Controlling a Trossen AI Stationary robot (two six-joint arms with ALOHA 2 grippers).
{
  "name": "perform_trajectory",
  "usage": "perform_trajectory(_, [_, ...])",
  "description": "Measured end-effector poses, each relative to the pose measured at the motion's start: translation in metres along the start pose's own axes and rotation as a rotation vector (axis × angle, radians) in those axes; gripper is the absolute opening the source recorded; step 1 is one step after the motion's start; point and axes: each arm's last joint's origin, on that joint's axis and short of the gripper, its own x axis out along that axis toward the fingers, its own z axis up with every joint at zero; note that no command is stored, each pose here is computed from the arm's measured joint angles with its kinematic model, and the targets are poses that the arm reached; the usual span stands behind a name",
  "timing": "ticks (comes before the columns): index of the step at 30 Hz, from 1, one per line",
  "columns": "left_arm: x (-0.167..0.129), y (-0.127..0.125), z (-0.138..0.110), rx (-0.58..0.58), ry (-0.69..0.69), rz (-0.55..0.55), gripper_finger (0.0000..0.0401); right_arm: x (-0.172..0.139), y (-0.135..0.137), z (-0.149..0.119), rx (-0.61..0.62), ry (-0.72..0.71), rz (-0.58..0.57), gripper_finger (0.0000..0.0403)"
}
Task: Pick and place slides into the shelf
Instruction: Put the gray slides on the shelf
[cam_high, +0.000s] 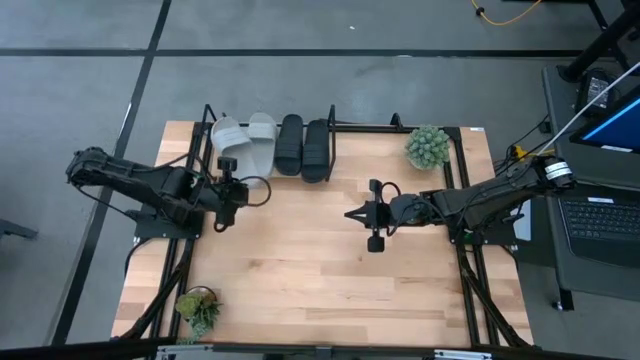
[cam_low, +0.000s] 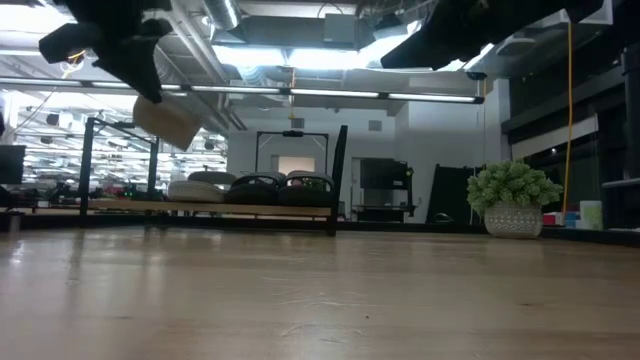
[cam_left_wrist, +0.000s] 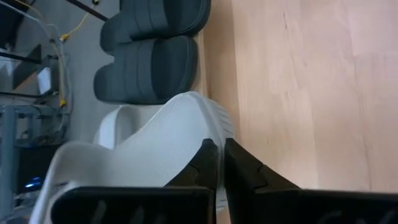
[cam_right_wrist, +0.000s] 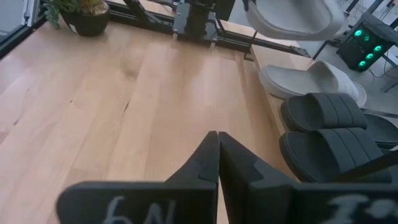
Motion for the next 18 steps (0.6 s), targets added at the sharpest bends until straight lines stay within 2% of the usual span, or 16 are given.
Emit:
perform_trajectory(5, [0.009,0.005,-0.006,0.014,-0.010,-0.030,0.0002,0.000,0.000,0.000,-0.020,0.001,0.000,0.0007])
perform_trajectory(10, [0.018,0.010,-0.012,0.019,0.007,-0.106,0.0002,0.000,0.000,0.000,-0.032,0.000,0.000,0.0007])
perform_trajectory(18, [0.028,0.025,-0.019,-0.001,0.058,-0.125,0.0002,0.000,0.000,0.000,-0.041,0.000,0.000,0.0007])
